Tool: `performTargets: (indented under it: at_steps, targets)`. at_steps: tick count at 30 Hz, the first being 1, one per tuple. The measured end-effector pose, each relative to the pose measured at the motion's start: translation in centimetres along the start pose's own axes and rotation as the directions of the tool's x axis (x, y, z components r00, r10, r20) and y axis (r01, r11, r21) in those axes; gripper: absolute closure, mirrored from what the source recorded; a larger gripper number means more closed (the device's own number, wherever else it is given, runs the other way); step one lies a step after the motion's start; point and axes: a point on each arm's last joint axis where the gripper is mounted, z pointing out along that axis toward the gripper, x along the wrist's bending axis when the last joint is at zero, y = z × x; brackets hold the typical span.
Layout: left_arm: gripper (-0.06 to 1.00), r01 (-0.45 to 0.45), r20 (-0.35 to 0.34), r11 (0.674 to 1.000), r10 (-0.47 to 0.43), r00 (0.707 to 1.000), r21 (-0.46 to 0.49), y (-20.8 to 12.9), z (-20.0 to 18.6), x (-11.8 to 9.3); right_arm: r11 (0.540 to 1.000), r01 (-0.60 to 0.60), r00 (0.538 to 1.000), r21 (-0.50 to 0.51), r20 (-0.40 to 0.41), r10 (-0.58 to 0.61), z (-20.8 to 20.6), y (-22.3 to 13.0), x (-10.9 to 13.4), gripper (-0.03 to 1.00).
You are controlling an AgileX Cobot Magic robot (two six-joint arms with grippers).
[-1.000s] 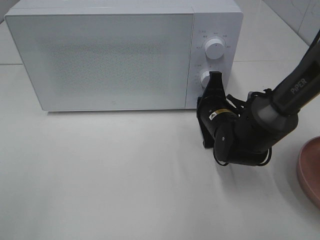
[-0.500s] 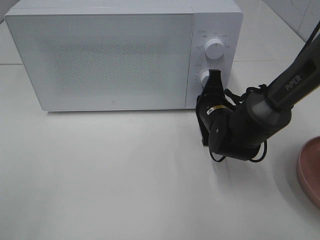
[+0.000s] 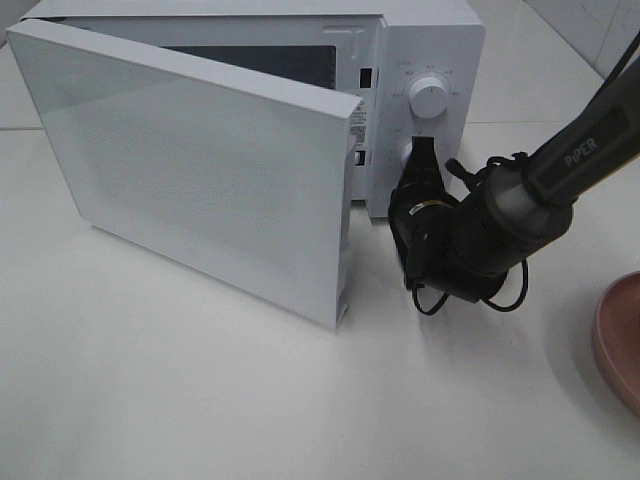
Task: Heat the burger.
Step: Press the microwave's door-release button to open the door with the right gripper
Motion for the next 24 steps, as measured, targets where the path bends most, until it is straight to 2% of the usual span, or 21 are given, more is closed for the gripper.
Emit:
performTargets:
  at_steps: [24]
  targets:
    - [0.06,0.000,0.000,1.000,0.000,1.000,0.000,0.00,0.00,0.00,0.999,-0.007,0.999,0.037,0.031,0.006,-0.68,0.22,0.63,0.95]
